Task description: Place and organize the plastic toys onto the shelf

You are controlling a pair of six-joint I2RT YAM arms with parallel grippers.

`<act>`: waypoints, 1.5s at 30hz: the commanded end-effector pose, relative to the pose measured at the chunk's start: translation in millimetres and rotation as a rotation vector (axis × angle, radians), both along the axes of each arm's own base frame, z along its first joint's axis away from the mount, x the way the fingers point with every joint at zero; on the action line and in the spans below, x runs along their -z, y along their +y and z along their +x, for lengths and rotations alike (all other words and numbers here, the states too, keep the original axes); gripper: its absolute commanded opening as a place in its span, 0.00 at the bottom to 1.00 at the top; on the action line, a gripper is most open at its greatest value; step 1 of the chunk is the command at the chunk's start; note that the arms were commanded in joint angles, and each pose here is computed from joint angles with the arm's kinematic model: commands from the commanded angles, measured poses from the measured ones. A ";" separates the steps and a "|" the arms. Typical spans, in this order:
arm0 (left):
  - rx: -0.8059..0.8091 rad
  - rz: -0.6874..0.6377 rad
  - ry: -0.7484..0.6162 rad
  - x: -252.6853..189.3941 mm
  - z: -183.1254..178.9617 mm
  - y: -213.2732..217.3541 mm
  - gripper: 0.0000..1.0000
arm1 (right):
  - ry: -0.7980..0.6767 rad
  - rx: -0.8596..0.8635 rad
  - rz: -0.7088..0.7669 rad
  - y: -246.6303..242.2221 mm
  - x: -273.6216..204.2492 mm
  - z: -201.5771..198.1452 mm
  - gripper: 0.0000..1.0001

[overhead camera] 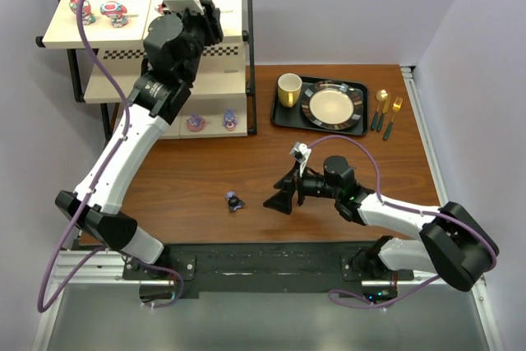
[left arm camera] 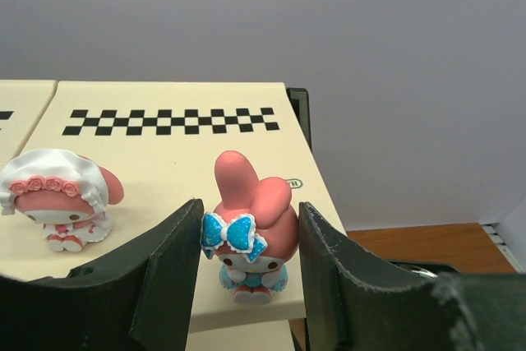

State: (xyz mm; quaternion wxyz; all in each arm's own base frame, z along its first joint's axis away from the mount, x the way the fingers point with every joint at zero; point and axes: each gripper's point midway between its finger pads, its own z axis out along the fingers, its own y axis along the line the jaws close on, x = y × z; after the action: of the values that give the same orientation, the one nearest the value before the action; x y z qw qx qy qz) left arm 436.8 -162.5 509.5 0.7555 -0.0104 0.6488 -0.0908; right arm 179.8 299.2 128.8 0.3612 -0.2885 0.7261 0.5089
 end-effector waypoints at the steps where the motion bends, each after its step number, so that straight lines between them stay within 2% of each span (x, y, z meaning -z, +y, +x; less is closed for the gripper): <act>1: -0.033 -0.063 -0.143 -48.8 3.9 20.4 0.00 | -0.030 -0.020 0.041 4.5 -8.0 0.8 0.98; 10: -0.052 -0.038 -0.130 -39.0 35.4 19.9 0.00 | -0.006 -0.030 0.045 7.7 -2.4 0.9 0.99; 20: -0.054 -0.027 -0.112 -27.1 45.6 16.4 0.05 | 0.002 -0.050 0.049 9.7 -1.6 -1.2 0.98; 26: -0.044 -0.015 -0.083 -12.3 44.6 15.6 0.23 | 0.008 -0.048 0.046 9.4 -0.2 -1.3 0.99; 30: -0.032 -0.025 -0.109 -18.0 41.5 14.6 0.35 | 0.013 -0.052 0.045 9.5 0.6 -2.2 0.99; 40: -0.023 -0.026 -0.123 -15.4 33.3 16.6 0.57 | 0.019 -0.065 0.045 11.0 1.1 -3.0 0.98; 45: -0.014 -0.021 -0.126 -14.6 32.6 15.1 0.78 | 0.022 -0.064 0.046 11.4 1.0 -2.2 0.98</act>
State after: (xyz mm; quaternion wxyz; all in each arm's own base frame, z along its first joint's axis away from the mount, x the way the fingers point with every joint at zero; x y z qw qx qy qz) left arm 482.6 -154.7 495.1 0.7696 -0.0148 0.6327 -0.0850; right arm 176.2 306.7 117.4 0.3334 -0.2900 0.7251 0.5282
